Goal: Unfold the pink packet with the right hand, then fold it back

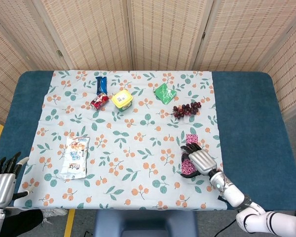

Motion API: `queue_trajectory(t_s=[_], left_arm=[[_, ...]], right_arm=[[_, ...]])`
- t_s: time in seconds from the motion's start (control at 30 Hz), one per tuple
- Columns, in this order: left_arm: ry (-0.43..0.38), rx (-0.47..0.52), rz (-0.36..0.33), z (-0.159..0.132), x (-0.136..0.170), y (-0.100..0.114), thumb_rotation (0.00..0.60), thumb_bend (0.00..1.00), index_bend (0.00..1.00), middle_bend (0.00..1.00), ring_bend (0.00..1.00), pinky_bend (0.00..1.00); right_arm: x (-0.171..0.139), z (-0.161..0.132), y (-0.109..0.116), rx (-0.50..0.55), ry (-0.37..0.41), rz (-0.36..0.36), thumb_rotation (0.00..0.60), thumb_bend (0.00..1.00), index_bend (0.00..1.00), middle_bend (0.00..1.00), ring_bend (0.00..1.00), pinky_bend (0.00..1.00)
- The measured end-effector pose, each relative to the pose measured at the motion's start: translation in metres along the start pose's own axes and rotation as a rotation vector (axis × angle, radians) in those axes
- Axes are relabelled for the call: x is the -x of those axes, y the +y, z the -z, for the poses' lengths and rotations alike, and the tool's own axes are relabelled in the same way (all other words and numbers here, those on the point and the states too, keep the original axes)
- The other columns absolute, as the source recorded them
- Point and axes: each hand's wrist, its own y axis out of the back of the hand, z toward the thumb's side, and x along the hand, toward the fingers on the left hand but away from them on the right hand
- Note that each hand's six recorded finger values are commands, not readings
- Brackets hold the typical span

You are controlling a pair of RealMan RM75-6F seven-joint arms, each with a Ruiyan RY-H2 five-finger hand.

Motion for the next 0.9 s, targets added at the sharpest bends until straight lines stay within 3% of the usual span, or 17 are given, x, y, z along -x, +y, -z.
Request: queue_trajectory(t_s=[0.27,0.57,0.9], left_arm=[[-0.003,0.001,-0.001,0.000,0.000,0.000,0.600,0.22,0.20,0.08,0.15,0.00],[0.001,0.002,0.000,0.001,0.001,-0.001,0.600,0.22,0.20,0.08,0.15,0.00],[0.006,0.006,0.000,0.004,0.003,-0.002,0.600,0.22,0.20,0.08,0.15,0.00]], right_arm=[[-0.005,0.009,-0.002,-0.004,-0.028,-0.003,0.329,0.25,0.37,0.12,0.00,0.00],[0.000,-0.006,0.000,-0.013,0.018,0.008,0.328,0.25,0.37,0.12,0.00,0.00],[-0.003,0.006,-0.005,-0.027,-0.021,-0.001,0.329,0.25,0.37,0.12,0.00,0.00]])
